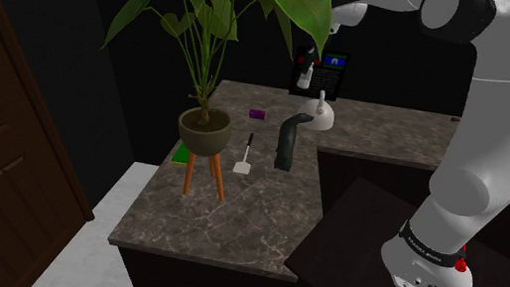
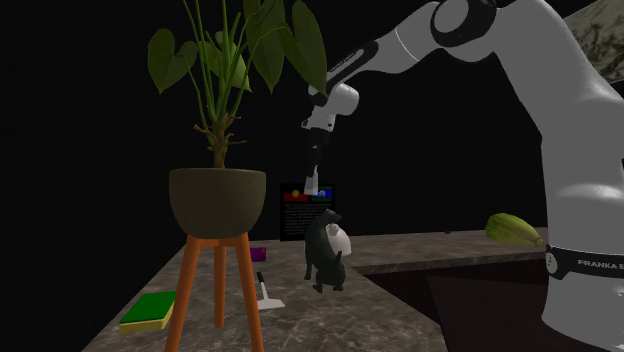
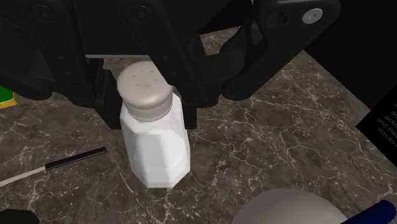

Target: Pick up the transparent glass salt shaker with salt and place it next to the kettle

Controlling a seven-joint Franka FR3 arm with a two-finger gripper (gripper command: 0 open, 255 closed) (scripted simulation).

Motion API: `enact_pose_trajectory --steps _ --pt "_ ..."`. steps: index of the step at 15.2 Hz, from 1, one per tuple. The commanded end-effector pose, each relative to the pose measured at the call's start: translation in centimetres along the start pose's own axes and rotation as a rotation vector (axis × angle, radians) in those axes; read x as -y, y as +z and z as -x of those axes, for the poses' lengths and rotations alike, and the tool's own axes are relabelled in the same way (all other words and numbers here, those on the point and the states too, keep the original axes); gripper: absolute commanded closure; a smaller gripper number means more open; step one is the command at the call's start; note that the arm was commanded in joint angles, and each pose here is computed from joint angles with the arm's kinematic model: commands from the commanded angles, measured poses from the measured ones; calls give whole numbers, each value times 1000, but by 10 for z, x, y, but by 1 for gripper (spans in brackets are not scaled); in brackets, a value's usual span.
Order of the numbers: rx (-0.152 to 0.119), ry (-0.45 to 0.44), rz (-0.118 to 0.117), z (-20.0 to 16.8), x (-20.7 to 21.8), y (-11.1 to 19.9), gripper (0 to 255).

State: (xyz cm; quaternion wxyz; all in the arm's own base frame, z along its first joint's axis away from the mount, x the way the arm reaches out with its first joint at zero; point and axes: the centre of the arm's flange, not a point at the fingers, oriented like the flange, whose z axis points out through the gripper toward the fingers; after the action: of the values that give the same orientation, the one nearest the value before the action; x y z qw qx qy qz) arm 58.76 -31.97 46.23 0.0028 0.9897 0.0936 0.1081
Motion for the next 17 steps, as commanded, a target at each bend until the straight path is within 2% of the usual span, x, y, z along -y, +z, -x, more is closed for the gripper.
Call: enact_pose_trajectory --steps 1,17 --pt "0 -1 0 -5 -26 1 255" --pt "0 -1 0 13 -23 84 255"
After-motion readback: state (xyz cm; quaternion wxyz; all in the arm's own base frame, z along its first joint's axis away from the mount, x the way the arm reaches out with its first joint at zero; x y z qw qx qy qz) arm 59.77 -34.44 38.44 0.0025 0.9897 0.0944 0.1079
